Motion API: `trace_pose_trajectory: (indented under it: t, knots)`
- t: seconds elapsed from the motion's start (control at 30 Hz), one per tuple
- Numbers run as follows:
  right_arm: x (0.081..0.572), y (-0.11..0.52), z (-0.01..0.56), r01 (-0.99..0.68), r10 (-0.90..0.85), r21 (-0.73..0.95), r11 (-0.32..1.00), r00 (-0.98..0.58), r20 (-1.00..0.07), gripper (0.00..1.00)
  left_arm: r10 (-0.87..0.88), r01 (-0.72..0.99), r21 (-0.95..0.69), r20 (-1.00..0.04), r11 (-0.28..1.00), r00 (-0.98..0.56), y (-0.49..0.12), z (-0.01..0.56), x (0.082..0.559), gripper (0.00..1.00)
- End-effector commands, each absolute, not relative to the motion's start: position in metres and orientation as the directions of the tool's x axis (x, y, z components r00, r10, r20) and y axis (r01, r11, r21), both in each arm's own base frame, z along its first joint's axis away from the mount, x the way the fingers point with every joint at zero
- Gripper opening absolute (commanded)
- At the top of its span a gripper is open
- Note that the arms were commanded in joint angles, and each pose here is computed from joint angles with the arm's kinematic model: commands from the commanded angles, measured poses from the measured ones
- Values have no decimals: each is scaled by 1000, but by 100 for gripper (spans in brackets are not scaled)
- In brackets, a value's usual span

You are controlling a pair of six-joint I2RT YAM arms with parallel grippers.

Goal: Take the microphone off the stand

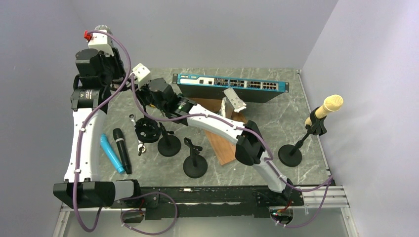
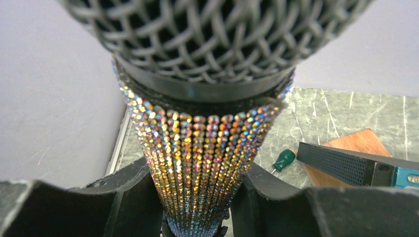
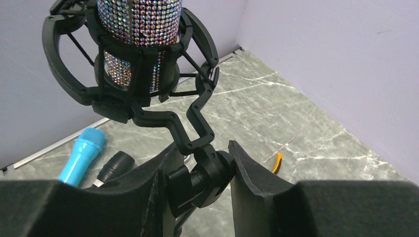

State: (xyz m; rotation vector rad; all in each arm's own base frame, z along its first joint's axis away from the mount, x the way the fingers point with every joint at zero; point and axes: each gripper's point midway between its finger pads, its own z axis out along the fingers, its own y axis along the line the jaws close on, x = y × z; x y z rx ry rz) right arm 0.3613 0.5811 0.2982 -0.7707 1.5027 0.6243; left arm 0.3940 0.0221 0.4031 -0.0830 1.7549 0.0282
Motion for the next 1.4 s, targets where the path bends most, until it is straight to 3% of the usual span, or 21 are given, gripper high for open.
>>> trace_pose_trajectory:
  t: [0.0,0.07,0.27,0.43,0.57,0.73,0.83,1.03,1.23,1.37]
  knots:
    - [363,582,255,-770,-227,-127,625,-24,-973,0,-134,-98,-130,-990,987,-39,9,455,381,0]
    - [364,581,252,-766,-238,-139,628,-19,-971,0,-115,-63,-113,-993,992,-28,0,458,381,0]
    - [361,578,246,-773,-264,-179,608,15,-964,0,-17,296,8,-997,955,80,-54,471,371,0]
    - [355,579,241,-802,-296,-231,551,71,-953,0,71,512,84,-996,855,45,-71,459,364,0]
    - [351,580,236,-819,-317,-270,506,115,-942,0,52,698,43,-999,714,8,-75,450,354,0]
    - [351,582,236,-820,-329,-295,491,138,-934,0,85,787,25,-996,616,-35,-77,444,356,0]
    - [352,583,233,-820,-337,-303,486,145,-930,0,100,792,8,-993,610,-67,-74,442,361,0]
    - [353,582,233,-816,-335,-295,498,133,-933,0,16,471,-34,-995,881,-102,-28,442,386,0]
    - [353,581,230,-815,-332,-283,505,119,-936,0,-111,357,-76,-991,931,79,-22,495,358,0]
    - [352,581,231,-815,-329,-279,507,116,-937,0,-183,231,-157,-979,960,92,-6,520,349,0]
